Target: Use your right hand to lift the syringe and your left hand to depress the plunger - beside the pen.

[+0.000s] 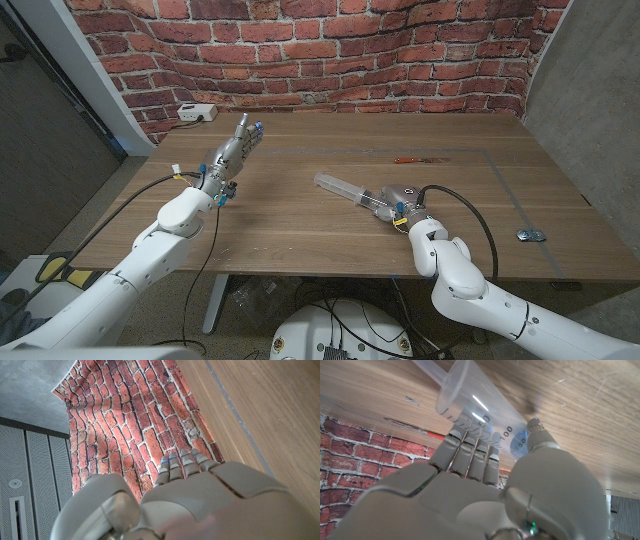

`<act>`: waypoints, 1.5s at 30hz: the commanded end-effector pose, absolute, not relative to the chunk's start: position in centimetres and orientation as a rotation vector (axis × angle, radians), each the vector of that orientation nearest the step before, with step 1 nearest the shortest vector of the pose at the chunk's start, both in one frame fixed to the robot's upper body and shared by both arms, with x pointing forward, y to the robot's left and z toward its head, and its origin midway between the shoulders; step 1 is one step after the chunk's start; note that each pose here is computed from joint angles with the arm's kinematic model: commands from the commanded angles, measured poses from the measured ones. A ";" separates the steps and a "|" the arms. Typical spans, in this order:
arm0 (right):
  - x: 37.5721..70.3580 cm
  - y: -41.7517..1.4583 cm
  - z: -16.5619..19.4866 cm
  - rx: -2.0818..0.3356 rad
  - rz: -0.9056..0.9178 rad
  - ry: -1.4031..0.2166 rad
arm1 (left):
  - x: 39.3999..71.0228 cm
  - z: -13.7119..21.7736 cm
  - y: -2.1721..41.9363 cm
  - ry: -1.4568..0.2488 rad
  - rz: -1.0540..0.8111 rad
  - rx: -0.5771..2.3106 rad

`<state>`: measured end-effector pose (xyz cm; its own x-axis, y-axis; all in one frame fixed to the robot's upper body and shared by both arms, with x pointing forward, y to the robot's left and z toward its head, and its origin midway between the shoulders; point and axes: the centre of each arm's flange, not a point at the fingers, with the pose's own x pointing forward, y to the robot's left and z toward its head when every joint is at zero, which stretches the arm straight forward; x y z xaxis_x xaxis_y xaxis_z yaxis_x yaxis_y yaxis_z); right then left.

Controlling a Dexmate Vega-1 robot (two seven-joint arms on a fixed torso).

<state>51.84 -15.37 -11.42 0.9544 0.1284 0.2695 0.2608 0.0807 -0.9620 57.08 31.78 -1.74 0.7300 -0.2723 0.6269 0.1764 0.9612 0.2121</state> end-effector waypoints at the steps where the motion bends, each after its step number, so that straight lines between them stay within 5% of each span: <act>1: 52.3 -15.8 -12.4 -1.433 -0.126 -0.397 | 57.0 -1.5 31.7 -0.713 -0.242 0.144; 45: 50.9 -17.5 -9.6 -1.263 -0.210 -0.655 | 57.2 -0.5 31.5 -0.712 -0.249 0.169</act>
<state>51.27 -16.82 -10.20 0.8361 0.2090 0.5072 0.4573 0.2449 -0.8549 57.47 31.50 -0.69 0.7297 -0.2853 0.6214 0.1747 0.9564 0.2341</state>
